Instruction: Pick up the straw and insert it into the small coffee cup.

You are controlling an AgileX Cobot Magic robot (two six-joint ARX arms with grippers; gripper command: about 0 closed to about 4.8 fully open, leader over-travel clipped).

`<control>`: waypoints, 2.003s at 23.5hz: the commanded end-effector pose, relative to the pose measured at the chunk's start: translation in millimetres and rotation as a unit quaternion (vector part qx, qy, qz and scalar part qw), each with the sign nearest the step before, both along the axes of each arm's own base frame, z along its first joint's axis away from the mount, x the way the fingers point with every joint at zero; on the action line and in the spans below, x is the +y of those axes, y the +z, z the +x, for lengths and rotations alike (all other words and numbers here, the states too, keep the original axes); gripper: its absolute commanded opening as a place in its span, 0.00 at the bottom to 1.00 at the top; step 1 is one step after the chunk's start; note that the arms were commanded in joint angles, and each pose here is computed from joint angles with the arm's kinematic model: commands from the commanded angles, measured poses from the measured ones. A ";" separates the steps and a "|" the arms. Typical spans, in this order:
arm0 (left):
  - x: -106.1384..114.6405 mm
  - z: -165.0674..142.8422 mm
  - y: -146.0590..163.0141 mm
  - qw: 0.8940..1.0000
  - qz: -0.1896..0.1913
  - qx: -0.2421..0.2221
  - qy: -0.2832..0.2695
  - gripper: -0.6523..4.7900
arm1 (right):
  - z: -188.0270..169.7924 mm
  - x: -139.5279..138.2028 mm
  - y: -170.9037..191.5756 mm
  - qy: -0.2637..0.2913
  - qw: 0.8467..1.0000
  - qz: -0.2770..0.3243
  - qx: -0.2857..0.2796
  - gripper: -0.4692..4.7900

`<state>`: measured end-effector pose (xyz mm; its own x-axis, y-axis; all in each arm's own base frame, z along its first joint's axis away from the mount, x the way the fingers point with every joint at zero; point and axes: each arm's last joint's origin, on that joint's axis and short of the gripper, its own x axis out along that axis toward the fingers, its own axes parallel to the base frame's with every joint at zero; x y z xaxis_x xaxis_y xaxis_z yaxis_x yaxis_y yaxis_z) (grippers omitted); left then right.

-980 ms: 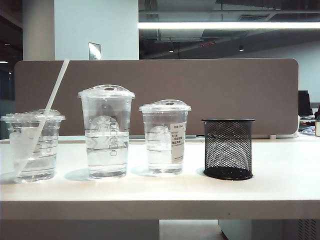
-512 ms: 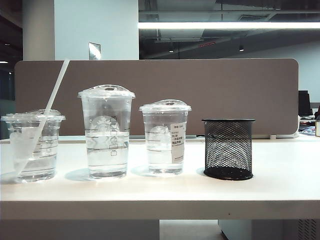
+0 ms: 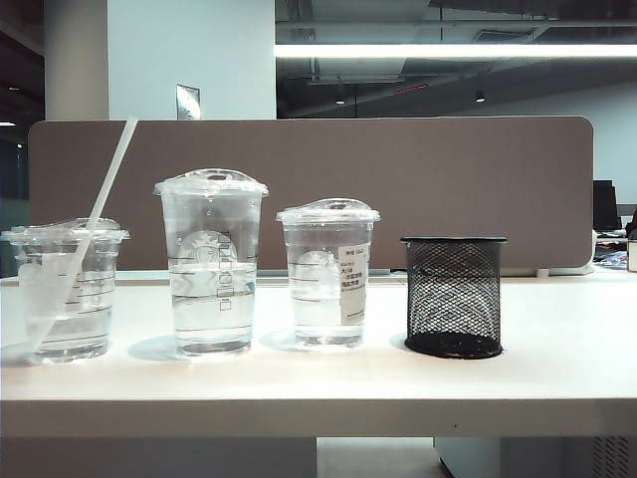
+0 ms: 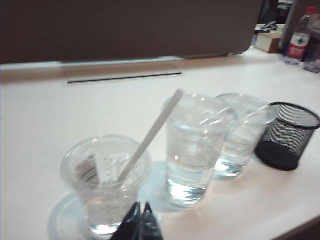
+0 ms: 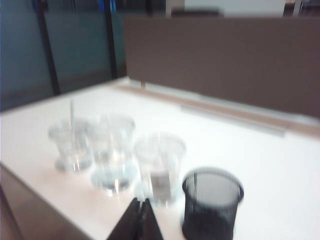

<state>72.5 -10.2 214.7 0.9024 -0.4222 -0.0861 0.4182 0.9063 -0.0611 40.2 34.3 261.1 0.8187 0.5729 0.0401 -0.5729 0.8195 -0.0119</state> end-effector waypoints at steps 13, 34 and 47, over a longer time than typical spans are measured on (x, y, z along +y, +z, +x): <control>3.6 16.5 -41.5 0.998 0.005 0.027 0.056 0.11 | 18.2 21.2 -52.9 0.017 0.999 0.006 0.048 0.09; 3.6 15.8 -45.3 0.997 0.005 0.047 0.055 0.11 | 20.5 27.3 -74.5 0.062 0.995 -0.029 0.071 0.09; 3.6 15.8 -45.3 0.997 0.005 0.047 0.055 0.11 | 46.9 5.3 -113.7 -0.116 0.987 -0.042 0.104 0.09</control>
<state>88.2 -6.5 168.1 0.9305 -0.3161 -0.1851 0.3044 0.9483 -0.0896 85.3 42.1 149.3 0.9238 0.3371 -0.1813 -0.3443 0.9388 -0.0085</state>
